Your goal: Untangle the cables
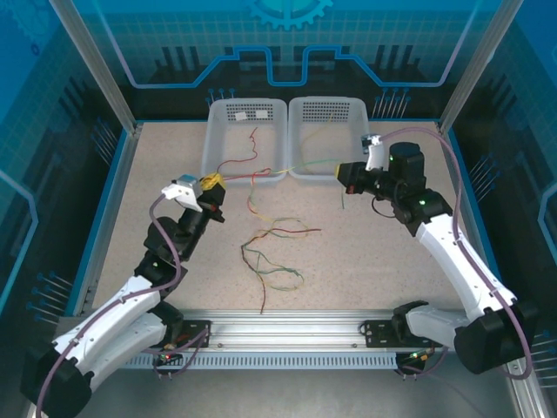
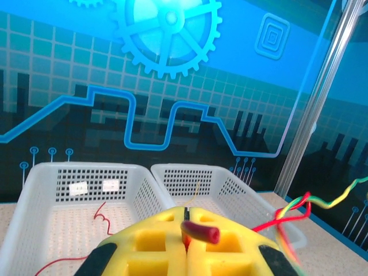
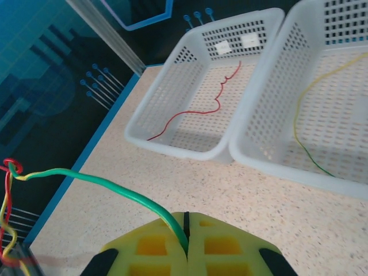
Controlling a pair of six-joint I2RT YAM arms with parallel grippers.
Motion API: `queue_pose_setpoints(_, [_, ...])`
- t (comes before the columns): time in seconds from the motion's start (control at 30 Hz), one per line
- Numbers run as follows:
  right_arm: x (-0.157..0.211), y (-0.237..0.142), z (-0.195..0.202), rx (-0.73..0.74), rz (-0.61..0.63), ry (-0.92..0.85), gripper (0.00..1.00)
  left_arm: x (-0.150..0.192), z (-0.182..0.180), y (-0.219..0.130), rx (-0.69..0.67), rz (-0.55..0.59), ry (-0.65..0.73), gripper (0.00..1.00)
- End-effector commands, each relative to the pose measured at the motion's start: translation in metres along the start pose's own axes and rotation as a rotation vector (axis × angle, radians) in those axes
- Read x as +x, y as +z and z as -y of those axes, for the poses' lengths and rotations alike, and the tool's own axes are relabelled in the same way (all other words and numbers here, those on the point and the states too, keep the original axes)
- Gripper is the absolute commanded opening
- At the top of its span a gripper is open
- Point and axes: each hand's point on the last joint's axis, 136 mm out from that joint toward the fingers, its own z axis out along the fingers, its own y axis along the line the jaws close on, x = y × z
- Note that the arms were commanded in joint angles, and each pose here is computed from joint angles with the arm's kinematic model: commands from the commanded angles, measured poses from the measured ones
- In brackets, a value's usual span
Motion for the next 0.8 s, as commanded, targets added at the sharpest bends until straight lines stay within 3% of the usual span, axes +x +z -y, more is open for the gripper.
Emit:
queue_pose_setpoints(0.0, [-0.002,-0.022,0.045,0.180,0.051,0.076,0.00,-0.004,-0.032,-0.006,-0.134,0.036,-0.019,0.00])
queue_pose_setpoints(0.4, [-0.004,-0.077,0.115,0.405,0.190,0.253,0.00,-0.010,-0.072,-0.021,-0.282,0.071,-0.030,0.00])
queue_pose_setpoints(0.67, [-0.011,-0.099,0.115,0.423,0.276,0.259,0.00,-0.018,-0.084,-0.020,-0.307,0.078,-0.049,0.00])
queue_pose_setpoints(0.77, [-0.018,-0.103,0.105,0.387,0.306,0.232,0.00,-0.027,-0.078,-0.010,-0.255,0.075,-0.053,0.00])
